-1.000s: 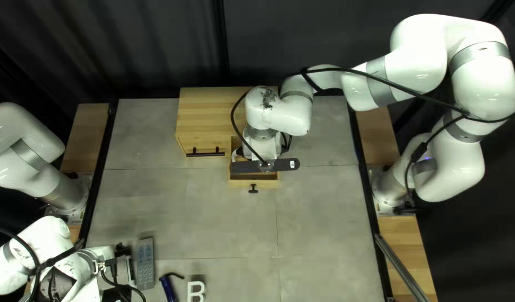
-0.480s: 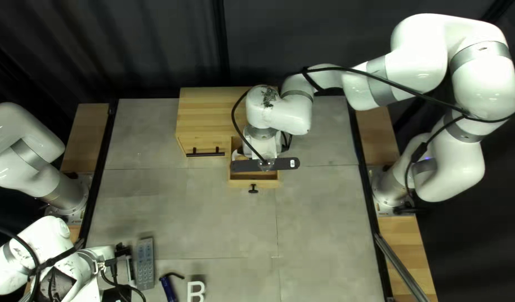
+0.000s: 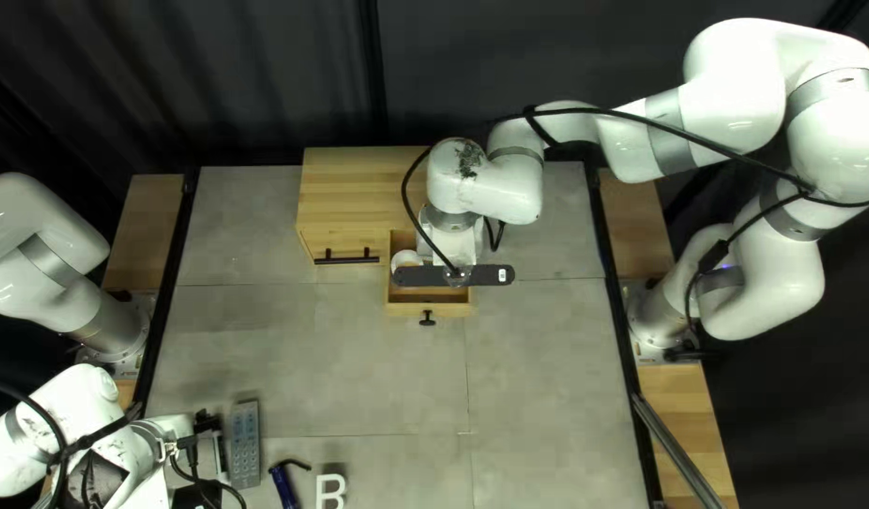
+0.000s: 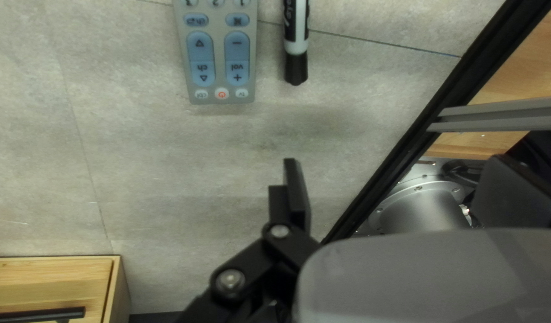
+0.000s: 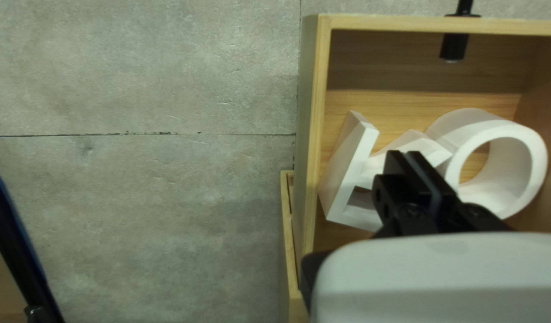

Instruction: Open drawers and place objects into drawer and close

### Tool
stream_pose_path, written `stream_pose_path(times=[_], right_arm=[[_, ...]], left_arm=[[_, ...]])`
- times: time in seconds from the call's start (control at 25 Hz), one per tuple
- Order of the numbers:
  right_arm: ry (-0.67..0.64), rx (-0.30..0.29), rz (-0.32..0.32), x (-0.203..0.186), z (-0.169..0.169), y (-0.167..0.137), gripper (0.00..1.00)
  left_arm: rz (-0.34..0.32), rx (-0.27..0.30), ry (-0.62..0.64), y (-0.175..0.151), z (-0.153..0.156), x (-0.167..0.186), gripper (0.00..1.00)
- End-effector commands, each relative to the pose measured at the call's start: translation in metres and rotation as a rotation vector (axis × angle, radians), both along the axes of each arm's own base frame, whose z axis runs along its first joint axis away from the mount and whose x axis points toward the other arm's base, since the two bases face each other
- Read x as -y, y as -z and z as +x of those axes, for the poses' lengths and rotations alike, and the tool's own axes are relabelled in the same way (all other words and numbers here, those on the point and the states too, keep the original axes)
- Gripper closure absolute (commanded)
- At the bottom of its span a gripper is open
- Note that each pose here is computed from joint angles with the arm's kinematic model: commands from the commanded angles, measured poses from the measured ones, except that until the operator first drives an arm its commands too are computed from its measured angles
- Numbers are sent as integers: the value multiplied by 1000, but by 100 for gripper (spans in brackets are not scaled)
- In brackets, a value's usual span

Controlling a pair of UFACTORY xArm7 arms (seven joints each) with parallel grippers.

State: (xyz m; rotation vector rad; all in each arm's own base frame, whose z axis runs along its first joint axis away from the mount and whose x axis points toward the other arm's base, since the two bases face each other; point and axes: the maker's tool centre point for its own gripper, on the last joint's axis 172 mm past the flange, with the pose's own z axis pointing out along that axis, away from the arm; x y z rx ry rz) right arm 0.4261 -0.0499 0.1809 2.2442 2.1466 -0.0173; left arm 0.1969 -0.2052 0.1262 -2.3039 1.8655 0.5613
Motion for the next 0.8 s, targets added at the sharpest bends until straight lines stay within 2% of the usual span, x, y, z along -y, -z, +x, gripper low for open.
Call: stream_pose_path(times=[0.04,0.32,0.56,0.8], right_arm=[[38,-6,-40,-22,-1,-16,93],[80,13,-58,-29,-5,-15,95],[78,20,-53,-26,7,-4,94],[141,-25,-53,-30,18,7,95]], left_arm=[[0,0,0,0,0,0,0],[0,0,0,0,0,0,0],[0,0,0,0,0,0,0],[0,0,0,0,0,0,0]])
